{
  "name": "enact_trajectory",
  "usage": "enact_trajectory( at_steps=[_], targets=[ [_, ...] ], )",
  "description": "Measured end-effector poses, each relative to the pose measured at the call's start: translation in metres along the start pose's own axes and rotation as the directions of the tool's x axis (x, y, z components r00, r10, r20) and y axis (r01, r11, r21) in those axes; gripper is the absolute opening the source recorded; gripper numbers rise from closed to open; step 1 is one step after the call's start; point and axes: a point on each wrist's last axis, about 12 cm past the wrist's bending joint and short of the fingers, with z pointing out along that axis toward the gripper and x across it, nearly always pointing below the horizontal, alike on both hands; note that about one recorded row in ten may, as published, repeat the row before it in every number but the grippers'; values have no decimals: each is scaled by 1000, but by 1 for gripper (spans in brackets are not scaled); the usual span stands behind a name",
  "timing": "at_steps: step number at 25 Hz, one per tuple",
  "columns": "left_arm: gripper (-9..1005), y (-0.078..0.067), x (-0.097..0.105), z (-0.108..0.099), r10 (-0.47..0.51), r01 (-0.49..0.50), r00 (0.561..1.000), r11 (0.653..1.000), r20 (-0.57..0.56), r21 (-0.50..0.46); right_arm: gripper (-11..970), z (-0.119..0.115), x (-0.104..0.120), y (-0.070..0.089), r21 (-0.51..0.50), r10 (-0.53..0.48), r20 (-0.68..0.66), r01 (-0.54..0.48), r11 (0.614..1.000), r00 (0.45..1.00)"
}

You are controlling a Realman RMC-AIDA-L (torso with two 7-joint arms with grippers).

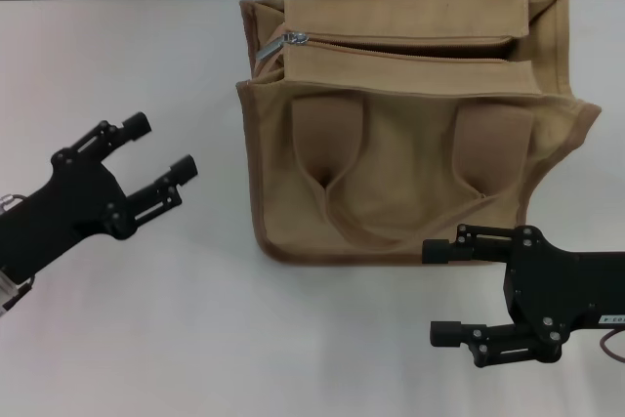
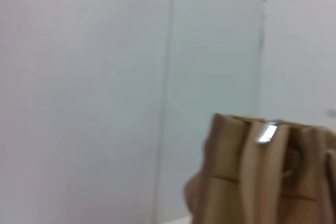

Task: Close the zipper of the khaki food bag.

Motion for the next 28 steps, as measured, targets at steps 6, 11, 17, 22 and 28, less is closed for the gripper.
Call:
enact_trajectory(
  at_steps=[6, 11, 17, 22, 28],
  targets=[
    [823, 2, -1, 7, 25, -25, 1000, 1000, 12, -7, 795, -2, 1, 0, 11, 2, 6, -2, 1000, 1000],
    [823, 6, -5, 20, 35, -35, 999, 999, 10, 7, 795, -2, 1, 1, 12, 3, 7, -3, 1000, 1000],
    [822, 11, -8, 46, 47, -47, 999, 998, -10, 31, 795, -2, 1, 1, 12, 3, 7, -3, 1000, 1000],
    [822, 14, -14, 68, 67, -65, 998, 996, -20, 64, 795, -3, 0, 1, 19, 1, 15, -1, 1000, 1000],
    [822, 14, -18, 95, 80, -76, 996, 992, -41, 97, 795, -3, 0, 0, 24, 1, 13, -1, 1000, 1000]
  ],
)
